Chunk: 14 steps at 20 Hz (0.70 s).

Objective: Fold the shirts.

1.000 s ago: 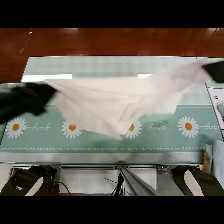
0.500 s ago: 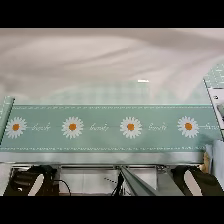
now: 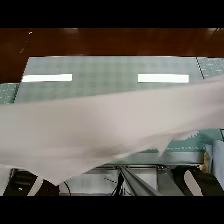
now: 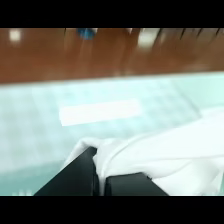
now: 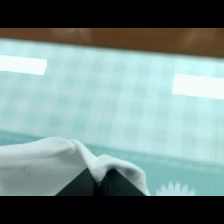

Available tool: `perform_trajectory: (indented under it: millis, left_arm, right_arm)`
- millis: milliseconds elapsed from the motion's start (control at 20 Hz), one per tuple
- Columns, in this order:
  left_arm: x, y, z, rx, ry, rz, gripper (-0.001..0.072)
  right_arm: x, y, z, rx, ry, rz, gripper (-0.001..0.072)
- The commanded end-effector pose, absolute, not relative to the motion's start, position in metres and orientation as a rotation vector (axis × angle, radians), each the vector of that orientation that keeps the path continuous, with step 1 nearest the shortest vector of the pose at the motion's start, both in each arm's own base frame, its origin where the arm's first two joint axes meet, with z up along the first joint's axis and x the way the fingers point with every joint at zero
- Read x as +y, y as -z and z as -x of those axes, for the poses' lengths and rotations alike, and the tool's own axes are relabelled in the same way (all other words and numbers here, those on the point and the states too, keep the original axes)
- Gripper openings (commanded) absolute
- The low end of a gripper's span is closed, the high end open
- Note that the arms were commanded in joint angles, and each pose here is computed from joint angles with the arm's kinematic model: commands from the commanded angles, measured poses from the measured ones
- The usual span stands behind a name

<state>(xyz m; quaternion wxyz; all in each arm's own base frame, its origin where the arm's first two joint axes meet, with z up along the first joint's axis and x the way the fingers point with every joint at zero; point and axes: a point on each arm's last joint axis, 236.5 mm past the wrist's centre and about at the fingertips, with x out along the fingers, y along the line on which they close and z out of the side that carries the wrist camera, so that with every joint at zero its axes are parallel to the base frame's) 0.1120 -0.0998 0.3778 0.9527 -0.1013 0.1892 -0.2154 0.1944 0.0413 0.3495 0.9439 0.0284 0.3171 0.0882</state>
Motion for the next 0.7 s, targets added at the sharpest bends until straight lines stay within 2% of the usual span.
perform_trajectory:
  millis: [0, 150, 250, 400, 550, 650]
  left_arm:
    - [-0.095, -0.302, -0.125, 0.704, 0.389, 0.203, 0.0024]
    - [-0.099, -0.247, -0.176, 0.823, 0.390, 0.195, 0.0024]
    - [-0.102, -0.198, -0.212, 0.934, 0.399, 0.166, 0.0024]
    - [-0.104, -0.137, -0.272, 1.050, 0.401, 0.144, 0.0025]
    - [-0.109, -0.112, -0.350, 0.986, 0.351, 0.192, 0.0026]
    - [-0.118, -0.096, -0.389, 0.943, 0.337, 0.203, 0.0026]
  right_arm:
    - [0.024, -0.282, -0.194, 0.918, -0.128, -0.111, 0.0027]
    - [0.033, -0.179, -0.206, 1.213, -0.221, -0.206, 0.0028]
    - [0.019, -0.124, -0.233, 1.260, -0.160, -0.245, 0.0028]
    - [-0.001, -0.103, -0.303, 1.127, -0.088, -0.285, 0.0028]
    - [-0.024, -0.100, -0.376, 0.927, -0.017, -0.317, 0.0028]
    - [-0.028, -0.084, -0.404, 0.900, 0.006, -0.389, 0.0028]
